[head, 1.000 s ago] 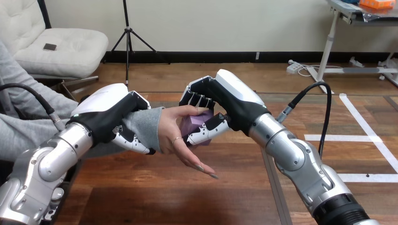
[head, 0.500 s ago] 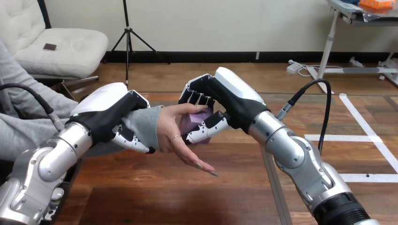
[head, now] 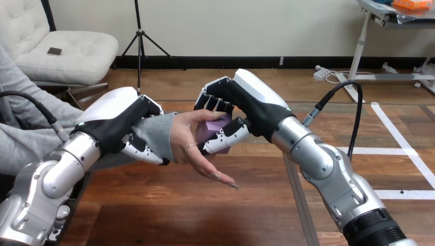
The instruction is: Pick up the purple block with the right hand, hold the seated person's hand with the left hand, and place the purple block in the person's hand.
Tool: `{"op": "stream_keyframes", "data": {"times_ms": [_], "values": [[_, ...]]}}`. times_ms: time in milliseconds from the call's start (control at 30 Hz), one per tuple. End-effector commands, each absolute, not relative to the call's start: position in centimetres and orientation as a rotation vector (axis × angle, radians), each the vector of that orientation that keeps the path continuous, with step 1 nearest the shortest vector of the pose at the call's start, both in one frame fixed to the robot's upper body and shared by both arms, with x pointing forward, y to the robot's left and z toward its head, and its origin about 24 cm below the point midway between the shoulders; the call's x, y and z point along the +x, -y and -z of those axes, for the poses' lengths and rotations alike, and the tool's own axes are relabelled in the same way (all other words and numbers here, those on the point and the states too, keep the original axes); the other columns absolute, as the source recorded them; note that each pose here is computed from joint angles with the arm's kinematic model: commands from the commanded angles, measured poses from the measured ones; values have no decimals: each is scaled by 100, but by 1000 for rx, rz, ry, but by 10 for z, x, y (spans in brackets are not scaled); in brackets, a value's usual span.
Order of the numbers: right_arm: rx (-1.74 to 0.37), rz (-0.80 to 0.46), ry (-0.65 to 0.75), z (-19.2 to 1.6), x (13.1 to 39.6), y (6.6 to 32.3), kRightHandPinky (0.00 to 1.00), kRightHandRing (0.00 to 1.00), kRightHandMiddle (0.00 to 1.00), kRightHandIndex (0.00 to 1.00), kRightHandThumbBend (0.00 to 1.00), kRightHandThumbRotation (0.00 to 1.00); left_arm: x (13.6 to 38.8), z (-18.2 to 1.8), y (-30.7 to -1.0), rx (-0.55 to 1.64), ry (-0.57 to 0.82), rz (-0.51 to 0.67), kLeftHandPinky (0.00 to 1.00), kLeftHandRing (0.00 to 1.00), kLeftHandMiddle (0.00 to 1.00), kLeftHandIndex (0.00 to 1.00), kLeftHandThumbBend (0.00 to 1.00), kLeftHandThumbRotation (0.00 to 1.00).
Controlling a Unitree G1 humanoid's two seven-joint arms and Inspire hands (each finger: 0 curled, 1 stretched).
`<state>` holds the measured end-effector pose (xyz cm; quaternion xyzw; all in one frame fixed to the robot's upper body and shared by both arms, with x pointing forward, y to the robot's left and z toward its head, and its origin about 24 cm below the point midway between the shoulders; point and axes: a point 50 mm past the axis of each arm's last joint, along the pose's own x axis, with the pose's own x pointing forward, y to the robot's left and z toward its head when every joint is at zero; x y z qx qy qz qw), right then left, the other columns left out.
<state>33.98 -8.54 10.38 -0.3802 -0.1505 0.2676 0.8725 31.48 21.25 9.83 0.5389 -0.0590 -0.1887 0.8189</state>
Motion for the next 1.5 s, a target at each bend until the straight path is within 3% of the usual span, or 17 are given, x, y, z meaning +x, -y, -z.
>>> {"op": "stream_keyframes", "data": {"times_ms": [0,67,100,233,300,600,833,1067,1267,1467], "values": [[-744,-591,456,-136,337,69,44,51,55,57,92,15,325,-161,-181,1135,466,323,36,45,51,54,78,8],[-742,-595,452,-135,337,72,45,52,56,58,92,17,324,-160,-181,1141,470,323,38,47,52,55,78,10],[-741,-596,451,-134,337,72,47,55,58,61,92,26,324,-160,-181,1142,472,323,40,50,55,58,78,14],[-733,-606,437,-131,337,77,51,59,62,64,92,45,322,-159,-182,1136,480,324,45,55,59,62,78,22],[-732,-610,430,-130,337,79,53,62,65,67,93,59,322,-159,-183,1132,481,325,48,58,62,64,77,29],[-733,-615,400,-125,338,89,57,66,69,70,95,92,323,-158,-186,1098,469,348,52,62,66,67,75,53],[-715,-612,374,-120,339,98,57,67,70,71,95,98,323,-157,-189,1087,468,359,53,64,68,69,76,66],[-687,-600,348,-115,338,108,59,69,71,73,99,100,323,-156,-190,1071,450,368,56,68,71,71,85,78],[-659,-594,334,-109,337,117,61,69,72,74,100,100,321,-153,-192,1051,433,377,59,71,73,73,95,82],[-632,-575,321,-104,336,126,61,69,72,74,100,100,319,-147,-195,1040,416,397,61,73,76,75,99,83]]}}
